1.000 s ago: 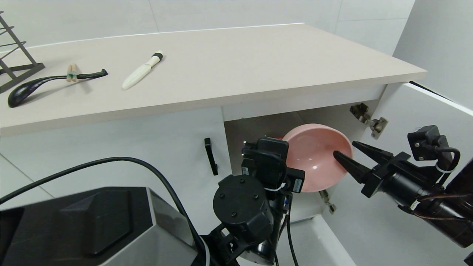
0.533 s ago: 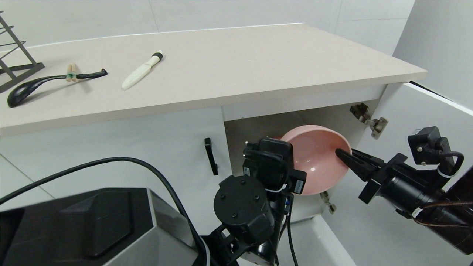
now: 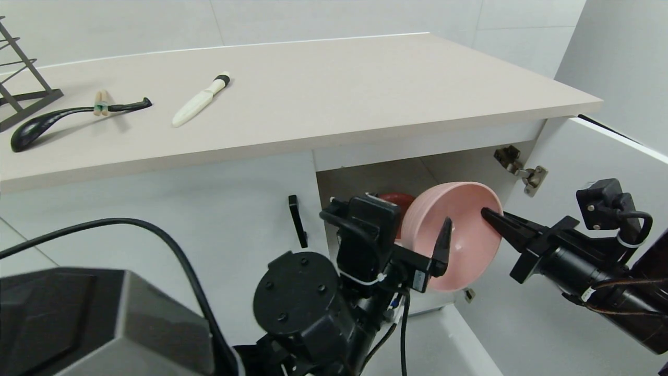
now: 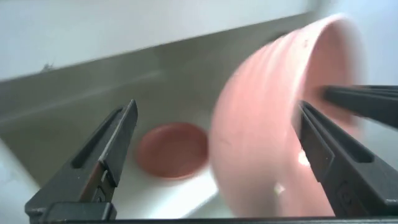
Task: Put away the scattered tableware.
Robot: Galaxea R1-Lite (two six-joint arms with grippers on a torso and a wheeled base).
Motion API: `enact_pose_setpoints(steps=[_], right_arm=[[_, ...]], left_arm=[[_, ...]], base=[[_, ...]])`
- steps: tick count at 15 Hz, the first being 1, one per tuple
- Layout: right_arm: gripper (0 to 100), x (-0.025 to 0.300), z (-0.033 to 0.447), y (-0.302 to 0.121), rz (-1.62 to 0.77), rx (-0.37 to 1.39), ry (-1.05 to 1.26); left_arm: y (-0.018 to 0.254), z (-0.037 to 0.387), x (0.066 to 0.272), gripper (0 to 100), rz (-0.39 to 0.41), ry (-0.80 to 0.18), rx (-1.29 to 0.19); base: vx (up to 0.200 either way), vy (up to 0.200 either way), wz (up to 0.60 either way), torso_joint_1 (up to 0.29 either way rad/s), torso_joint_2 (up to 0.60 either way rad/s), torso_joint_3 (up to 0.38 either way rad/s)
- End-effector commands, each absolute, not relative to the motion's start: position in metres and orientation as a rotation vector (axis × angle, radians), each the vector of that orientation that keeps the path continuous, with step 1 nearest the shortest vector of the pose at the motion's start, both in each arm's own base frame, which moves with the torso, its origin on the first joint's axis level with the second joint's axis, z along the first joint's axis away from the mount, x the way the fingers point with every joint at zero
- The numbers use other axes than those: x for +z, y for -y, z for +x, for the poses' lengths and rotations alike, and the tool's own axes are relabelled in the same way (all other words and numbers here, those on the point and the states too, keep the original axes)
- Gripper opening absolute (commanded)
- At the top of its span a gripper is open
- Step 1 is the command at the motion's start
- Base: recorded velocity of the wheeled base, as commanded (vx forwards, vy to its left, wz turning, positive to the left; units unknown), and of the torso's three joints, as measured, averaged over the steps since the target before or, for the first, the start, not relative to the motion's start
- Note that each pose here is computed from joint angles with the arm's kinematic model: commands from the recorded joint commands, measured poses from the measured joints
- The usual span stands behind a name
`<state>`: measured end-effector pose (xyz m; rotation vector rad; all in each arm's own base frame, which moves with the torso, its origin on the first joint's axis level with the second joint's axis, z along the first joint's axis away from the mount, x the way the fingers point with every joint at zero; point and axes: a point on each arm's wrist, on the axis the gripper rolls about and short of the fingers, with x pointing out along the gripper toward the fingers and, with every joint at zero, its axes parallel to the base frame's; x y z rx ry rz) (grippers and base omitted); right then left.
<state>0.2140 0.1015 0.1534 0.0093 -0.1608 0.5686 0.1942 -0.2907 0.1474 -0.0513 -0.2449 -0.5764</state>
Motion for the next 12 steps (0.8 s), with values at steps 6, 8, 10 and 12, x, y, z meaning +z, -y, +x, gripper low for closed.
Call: enact_pose_setpoints(steps=[6, 8, 10, 12], right_arm=[[0, 0.146, 0.217, -0.101, 0.002, 0.561, 0.127], [0, 0.14, 0.217, -0.101, -0.001, 0.562, 0.104], [0, 0.14, 0.219, -0.101, 0.0, 0.56, 0.102], [0, 0.136, 0.221, -0.1, -0.004, 0.55, 0.086]], left_arm=[[0.174, 0.126, 0.165, 100, -0.001, 0.25, -1.112], [0.15, 0.116, 0.156, 100, 0.027, 0.215, -1.189], [0.137, 0.105, 0.156, 100, 0.027, 0.222, -1.19], [0.122, 0.095, 0.154, 100, 0.026, 0.225, -1.16]], base=[[0.0, 0.0, 0.0, 0.0, 0.0, 0.0], [0.0, 0.0, 0.0, 0.0, 0.0, 0.0], [0.0, 0.0, 0.0, 0.0, 0.0, 0.0], [0.0, 0.0, 0.0, 0.0, 0.0, 0.0]])
